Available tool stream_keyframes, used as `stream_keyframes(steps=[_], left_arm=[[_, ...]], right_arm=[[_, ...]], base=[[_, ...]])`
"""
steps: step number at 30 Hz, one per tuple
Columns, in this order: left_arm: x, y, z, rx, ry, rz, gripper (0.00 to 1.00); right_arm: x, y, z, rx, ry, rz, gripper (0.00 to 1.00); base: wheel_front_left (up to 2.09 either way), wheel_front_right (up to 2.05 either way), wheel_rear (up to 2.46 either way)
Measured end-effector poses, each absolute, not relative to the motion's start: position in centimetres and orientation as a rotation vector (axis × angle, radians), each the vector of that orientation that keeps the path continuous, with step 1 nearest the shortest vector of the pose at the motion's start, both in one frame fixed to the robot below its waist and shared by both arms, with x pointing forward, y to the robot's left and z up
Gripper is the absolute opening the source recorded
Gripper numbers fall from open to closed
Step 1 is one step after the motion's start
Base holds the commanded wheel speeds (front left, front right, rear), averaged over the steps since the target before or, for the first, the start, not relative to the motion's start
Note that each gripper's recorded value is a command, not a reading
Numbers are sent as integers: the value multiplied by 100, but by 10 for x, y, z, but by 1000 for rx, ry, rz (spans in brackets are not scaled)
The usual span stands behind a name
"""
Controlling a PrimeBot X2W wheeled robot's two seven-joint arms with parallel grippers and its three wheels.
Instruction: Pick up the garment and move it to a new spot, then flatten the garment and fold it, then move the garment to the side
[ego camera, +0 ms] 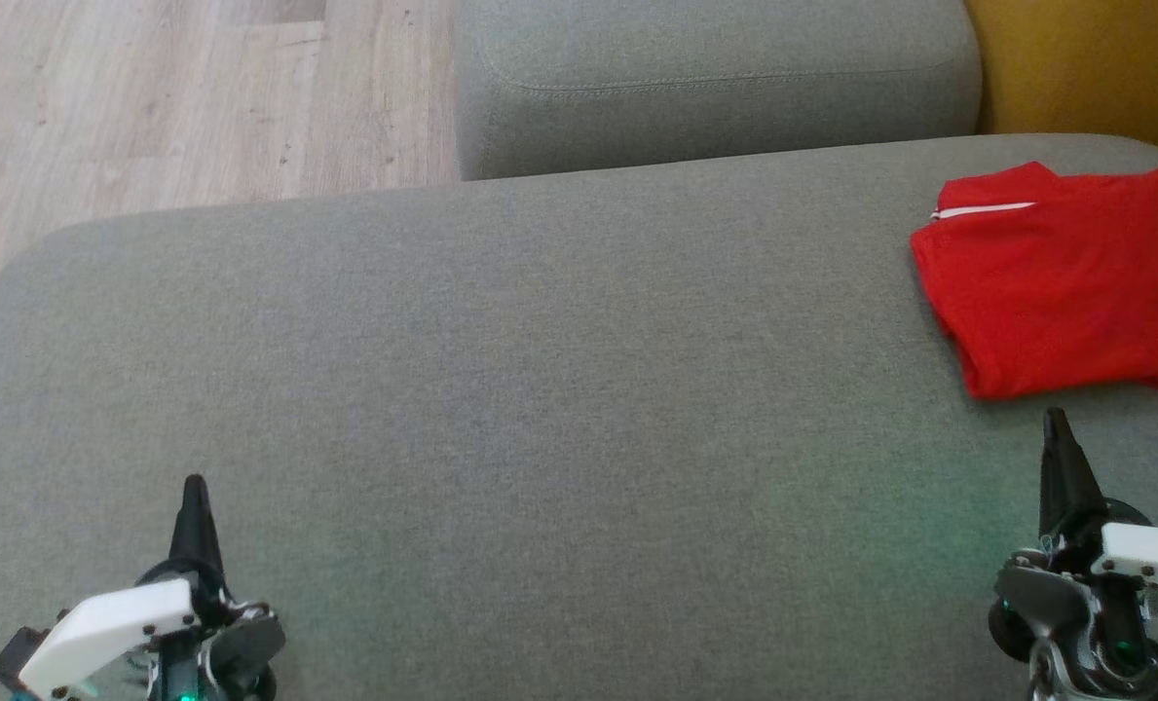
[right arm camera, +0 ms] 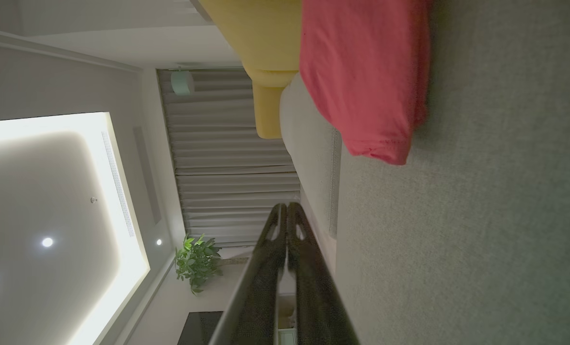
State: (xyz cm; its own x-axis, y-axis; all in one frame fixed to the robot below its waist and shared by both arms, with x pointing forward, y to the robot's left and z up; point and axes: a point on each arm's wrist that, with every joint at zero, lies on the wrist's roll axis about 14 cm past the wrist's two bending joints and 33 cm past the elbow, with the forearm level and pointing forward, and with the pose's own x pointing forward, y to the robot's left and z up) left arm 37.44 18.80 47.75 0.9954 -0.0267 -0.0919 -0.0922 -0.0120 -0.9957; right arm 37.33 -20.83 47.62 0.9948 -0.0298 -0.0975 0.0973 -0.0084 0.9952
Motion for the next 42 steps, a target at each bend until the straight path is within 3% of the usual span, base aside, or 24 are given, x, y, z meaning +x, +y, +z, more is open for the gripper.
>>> stream_keyframes(steps=[42], left_arm=[[374, 189, 477, -1587, 90, 55, 0]], right_arm=[[373, -208, 476, 1584, 54, -99, 0]], base=[[0, 0, 0]])
